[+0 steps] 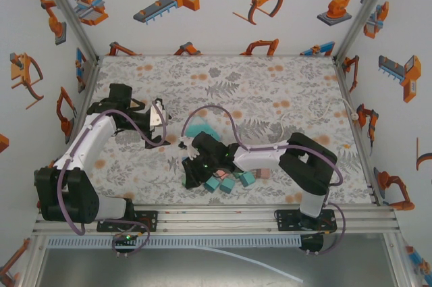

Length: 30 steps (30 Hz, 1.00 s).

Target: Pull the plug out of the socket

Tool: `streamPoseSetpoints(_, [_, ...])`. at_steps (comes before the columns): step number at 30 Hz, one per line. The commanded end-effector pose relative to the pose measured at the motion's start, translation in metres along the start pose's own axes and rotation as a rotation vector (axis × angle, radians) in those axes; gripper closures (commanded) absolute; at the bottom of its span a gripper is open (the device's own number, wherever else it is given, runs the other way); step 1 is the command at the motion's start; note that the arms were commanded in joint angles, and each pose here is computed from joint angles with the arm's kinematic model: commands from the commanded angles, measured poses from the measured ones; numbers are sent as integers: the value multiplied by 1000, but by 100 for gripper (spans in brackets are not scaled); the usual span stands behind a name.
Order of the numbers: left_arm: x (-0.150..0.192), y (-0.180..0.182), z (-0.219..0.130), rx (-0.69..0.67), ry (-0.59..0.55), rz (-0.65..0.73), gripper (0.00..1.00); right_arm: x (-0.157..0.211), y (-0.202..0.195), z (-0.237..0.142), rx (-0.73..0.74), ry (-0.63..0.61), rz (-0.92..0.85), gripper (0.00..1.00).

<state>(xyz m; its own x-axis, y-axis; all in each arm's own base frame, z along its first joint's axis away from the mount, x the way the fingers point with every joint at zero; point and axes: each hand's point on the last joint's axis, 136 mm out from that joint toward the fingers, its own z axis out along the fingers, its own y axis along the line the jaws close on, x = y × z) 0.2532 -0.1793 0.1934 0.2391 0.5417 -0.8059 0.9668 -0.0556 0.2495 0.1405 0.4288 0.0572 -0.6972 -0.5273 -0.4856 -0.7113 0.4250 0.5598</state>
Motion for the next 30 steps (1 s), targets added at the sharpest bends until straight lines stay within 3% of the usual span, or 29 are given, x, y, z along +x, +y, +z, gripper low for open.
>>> streamPoseSetpoints(1, [-8, 2, -3, 3, -34, 22, 14, -7, 4, -2, 11, -11, -15, 59])
streamPoseSetpoints(10, [-6, 2, -2, 5, -36, 20, 14, -7, 0, -15, 48, -54, -16, 52])
streamPoseSetpoints(20, [-8, 4, -3, -3, -48, 27, 14, -12, 12, -53, 74, -121, -75, 52])
streamPoseSetpoints(26, [-19, 8, -7, -27, -102, 37, 14, -64, 8, -116, 287, -359, -241, 50])
streamPoseSetpoints(30, [-29, 16, -10, -88, -149, 78, 7, -101, -20, -178, 600, -518, -389, 43])
